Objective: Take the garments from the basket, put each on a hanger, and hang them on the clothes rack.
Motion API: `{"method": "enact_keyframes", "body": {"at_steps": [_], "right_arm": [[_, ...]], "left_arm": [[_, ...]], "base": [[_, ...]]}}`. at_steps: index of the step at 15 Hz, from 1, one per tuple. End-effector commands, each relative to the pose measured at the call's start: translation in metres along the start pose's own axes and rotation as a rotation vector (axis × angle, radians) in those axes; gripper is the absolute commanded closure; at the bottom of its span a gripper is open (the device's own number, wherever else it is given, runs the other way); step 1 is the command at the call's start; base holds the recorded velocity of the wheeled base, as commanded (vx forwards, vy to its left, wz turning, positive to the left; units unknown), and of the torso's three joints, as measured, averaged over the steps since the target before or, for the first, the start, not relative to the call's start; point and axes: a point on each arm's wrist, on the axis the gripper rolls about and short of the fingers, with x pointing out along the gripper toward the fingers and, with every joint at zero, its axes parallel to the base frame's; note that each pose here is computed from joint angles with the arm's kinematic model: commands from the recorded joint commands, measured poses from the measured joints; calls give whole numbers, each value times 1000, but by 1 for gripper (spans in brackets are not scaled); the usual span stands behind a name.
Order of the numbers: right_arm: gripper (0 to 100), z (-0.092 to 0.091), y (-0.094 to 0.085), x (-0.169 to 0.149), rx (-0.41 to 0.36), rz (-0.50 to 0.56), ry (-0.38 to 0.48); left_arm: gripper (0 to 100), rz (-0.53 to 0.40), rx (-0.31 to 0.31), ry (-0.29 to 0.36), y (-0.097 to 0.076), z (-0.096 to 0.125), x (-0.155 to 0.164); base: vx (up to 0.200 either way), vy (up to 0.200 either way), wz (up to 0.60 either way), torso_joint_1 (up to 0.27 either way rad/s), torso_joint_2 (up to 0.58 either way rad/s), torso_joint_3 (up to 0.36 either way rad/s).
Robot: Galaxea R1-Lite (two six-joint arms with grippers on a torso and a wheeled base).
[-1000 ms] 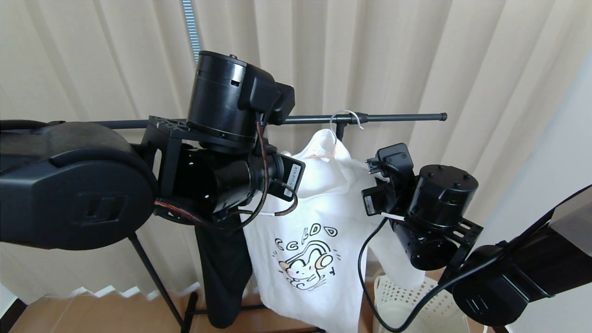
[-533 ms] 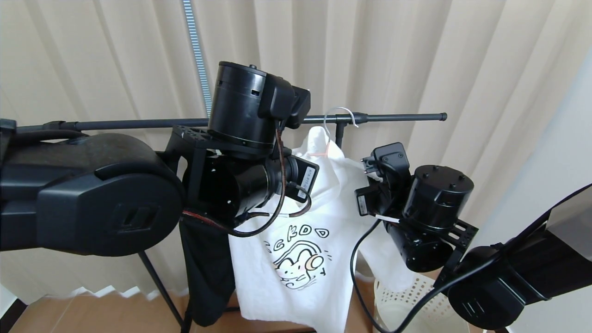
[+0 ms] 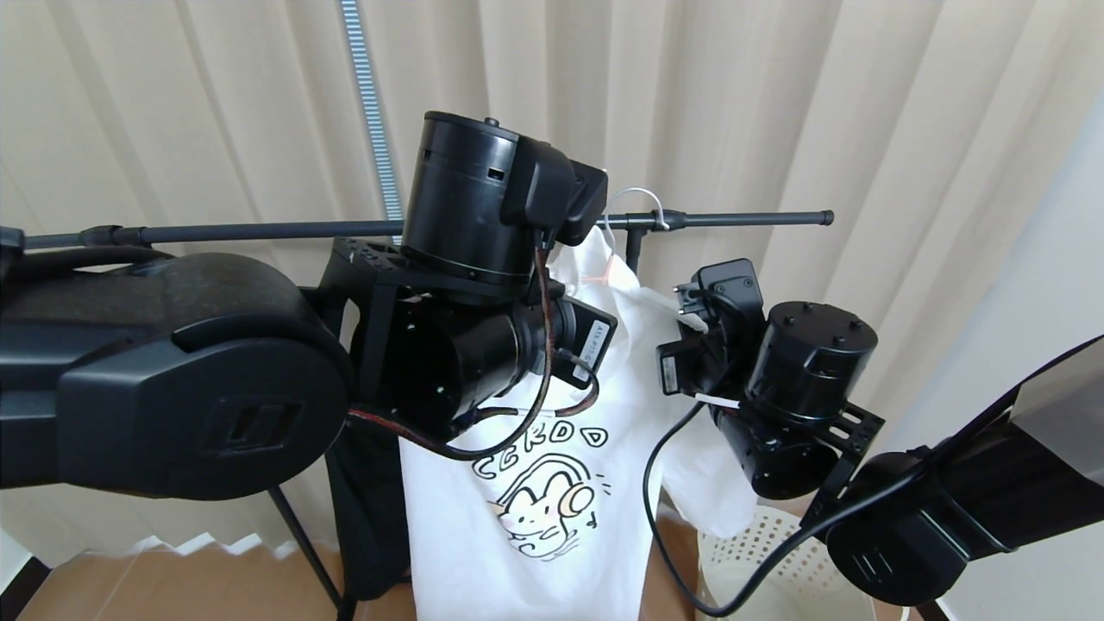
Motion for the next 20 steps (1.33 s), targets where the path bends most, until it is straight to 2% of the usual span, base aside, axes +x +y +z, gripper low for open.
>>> {"method": "enact_keyframes", "body": {"at_steps": [1,7,12,20], "right_arm": [[100,-2,0,1,-6,-1,5],[100,2,-1,4,4,-9,-7],[100,-4,2,7,-4,-10,5],[100,6,0,7,38,-15,-30]], "left_arm": [[100,-20,-2,-24,-6,6,-4],[100,-29,16,-10,-11,2,-4],[100,-42,1,-29,-16,7,-6],[100,-20,11,13,-19,-4,7]], "base": [[0,0,0,0,0,0],[0,0,0,0,0,0],[0,0,0,0,0,0],[0,0,0,0,0,0]]}}
